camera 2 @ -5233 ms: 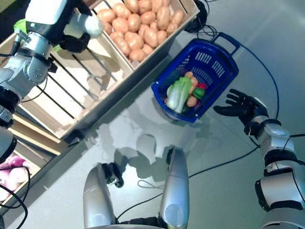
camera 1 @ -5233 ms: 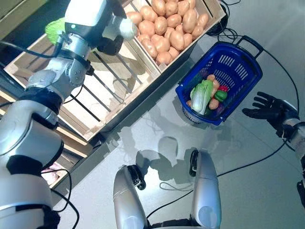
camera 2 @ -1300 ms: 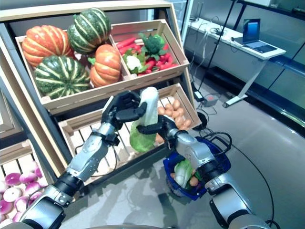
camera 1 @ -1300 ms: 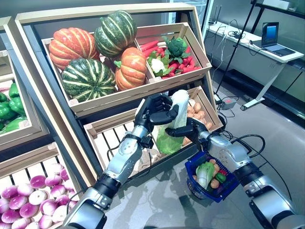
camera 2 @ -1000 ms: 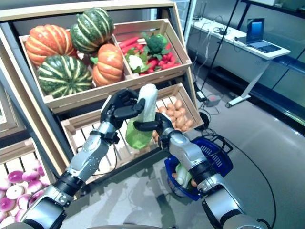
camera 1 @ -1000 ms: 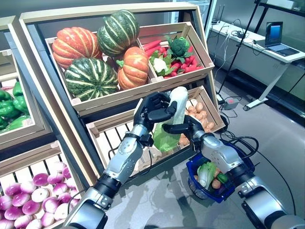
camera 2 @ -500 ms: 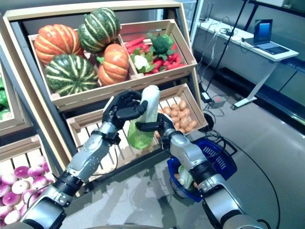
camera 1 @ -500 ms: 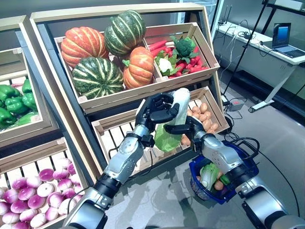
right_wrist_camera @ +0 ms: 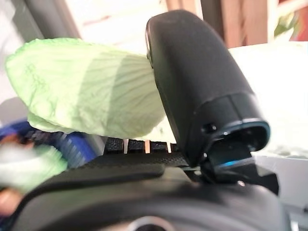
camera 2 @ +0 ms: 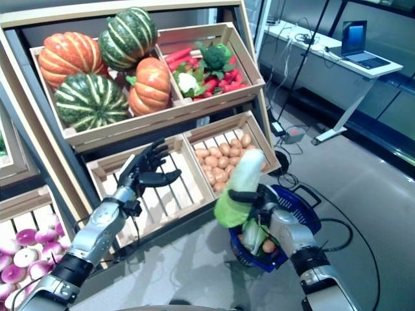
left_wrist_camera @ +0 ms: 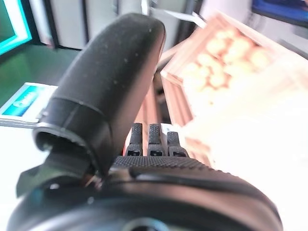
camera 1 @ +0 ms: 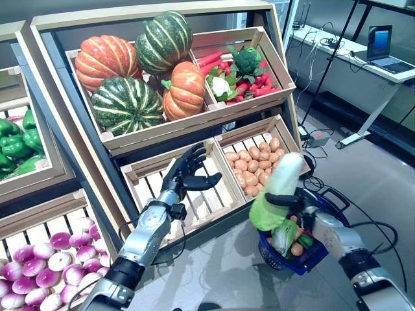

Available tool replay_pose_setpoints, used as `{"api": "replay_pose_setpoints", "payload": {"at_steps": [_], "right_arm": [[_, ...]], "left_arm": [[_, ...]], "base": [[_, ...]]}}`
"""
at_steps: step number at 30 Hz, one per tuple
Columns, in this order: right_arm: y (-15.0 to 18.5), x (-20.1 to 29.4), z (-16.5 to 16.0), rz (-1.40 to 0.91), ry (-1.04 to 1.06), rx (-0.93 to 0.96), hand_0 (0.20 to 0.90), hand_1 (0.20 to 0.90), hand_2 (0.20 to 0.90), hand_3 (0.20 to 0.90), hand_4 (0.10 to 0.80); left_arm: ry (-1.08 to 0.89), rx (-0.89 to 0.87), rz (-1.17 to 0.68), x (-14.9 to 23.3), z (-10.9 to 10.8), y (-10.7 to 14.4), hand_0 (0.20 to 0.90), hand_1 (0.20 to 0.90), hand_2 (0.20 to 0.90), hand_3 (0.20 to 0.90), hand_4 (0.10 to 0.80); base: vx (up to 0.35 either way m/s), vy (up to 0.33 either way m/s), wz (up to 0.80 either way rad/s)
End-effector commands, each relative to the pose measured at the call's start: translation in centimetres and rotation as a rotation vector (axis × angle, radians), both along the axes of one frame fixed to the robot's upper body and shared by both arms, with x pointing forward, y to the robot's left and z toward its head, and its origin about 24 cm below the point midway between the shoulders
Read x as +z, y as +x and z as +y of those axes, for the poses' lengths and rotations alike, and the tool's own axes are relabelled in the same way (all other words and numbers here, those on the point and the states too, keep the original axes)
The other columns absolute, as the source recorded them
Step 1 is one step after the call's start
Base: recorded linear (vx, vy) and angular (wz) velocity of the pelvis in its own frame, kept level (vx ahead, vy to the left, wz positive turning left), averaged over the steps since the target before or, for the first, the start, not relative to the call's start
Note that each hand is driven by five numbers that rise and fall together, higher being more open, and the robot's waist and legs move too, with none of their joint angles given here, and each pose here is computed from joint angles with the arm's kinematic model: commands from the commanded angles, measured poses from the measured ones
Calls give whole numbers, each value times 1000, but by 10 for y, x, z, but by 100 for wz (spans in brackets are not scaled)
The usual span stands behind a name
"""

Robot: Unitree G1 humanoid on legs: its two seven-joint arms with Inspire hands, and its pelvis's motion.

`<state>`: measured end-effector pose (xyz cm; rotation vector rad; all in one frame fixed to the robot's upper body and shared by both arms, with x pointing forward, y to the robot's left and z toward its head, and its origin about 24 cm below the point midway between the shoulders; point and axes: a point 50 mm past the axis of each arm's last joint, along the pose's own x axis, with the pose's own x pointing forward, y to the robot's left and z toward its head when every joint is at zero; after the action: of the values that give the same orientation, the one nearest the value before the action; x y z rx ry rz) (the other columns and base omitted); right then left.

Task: Put vegetables into the basket

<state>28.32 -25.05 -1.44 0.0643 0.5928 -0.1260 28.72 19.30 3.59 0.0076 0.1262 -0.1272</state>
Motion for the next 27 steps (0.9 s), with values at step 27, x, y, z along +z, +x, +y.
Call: {"api": "replay_pose_setpoints", "payload": {"at_steps": [27], "right_arm": [[31,120,-143,-465,118,-734,300,300,300,300,400]], "left_arm": [[-51,-142,-338,66,-20,33,900,900,900,900,800]], "base": [[-132,-36,4]]}}
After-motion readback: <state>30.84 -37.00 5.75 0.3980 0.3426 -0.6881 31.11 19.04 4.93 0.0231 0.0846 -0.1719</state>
